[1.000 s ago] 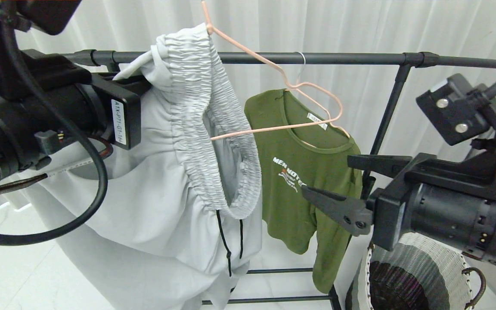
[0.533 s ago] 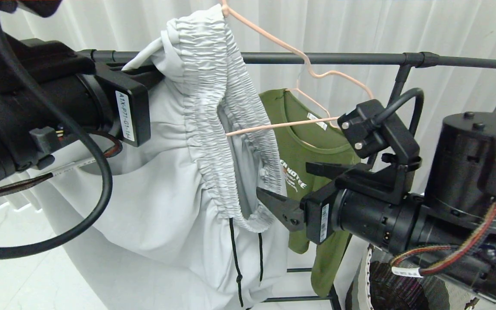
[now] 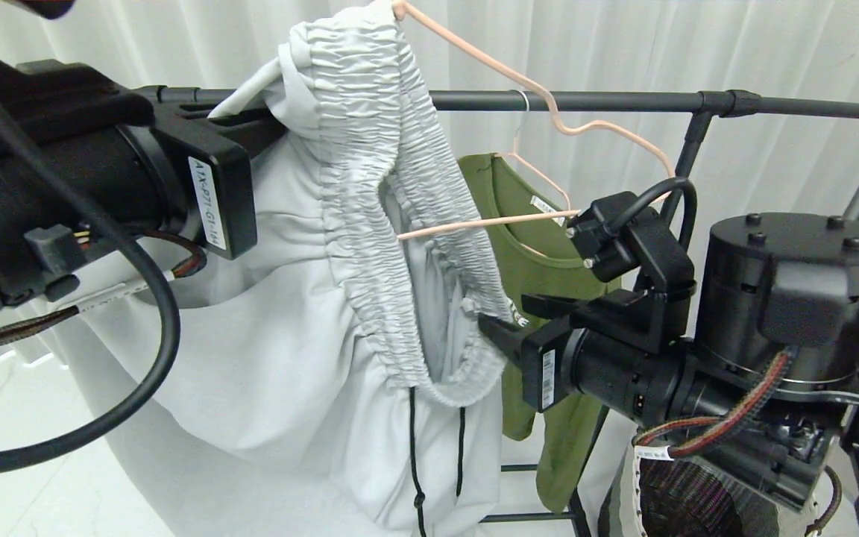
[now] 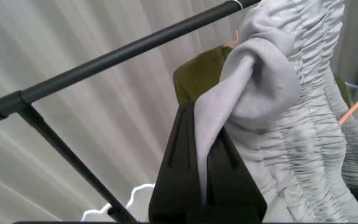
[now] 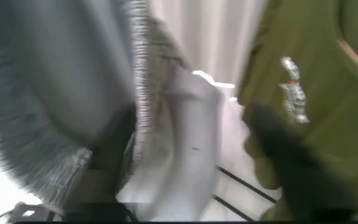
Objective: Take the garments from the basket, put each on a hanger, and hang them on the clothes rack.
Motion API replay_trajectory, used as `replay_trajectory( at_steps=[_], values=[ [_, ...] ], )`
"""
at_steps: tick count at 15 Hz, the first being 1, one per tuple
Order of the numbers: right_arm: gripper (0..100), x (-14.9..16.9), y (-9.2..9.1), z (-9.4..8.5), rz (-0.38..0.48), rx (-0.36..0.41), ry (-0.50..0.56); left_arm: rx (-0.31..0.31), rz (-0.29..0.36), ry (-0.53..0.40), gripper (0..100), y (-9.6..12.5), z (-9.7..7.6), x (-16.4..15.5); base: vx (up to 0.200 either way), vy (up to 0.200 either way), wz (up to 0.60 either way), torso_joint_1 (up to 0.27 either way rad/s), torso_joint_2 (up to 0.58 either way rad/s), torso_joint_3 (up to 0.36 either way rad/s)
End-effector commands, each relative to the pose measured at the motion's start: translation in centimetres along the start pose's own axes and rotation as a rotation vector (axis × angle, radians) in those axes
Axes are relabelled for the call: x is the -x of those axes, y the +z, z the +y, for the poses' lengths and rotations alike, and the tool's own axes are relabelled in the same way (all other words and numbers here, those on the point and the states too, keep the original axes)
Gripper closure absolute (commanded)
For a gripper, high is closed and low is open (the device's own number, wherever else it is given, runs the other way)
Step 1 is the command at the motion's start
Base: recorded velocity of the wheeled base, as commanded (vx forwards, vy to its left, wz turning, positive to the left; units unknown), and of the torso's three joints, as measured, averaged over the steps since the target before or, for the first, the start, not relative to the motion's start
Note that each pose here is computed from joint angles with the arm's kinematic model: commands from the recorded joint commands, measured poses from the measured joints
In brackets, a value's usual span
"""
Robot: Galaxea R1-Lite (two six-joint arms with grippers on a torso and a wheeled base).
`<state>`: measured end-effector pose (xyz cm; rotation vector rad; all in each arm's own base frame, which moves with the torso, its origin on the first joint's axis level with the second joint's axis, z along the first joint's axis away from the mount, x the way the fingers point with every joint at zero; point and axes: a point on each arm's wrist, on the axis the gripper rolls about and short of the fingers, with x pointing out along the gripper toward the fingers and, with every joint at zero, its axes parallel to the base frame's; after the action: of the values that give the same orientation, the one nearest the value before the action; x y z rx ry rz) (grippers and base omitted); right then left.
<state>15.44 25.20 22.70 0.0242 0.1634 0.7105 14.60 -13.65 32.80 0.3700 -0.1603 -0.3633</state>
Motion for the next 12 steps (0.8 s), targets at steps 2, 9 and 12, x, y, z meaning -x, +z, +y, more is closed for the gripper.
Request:
replay_trajectory(
  at_steps=[2,9,12],
  values=[
    [100,0.0,0.2,-1.1,-0.008,-0.005,-0.058,-0.003,0.002,0.005,100,-0.1,0.1,0.0,0.000,0.000,0.00,0.000,0.00,0.000],
    [100,-0.6,1.5,-6.1,-0.072,-0.004,-0.227,-0.114,0.026,0.018,100,-1.4,0.9,1.0,0.000,0.000,0.00,0.000,0.00,0.000],
    [100,-0.9,1.5,-7.1,-0.084,0.006,-0.263,-0.121,0.041,0.036,100,-2.0,1.4,0.9,0.000,0.000,0.00,0.000,0.00,0.000]
  ],
)
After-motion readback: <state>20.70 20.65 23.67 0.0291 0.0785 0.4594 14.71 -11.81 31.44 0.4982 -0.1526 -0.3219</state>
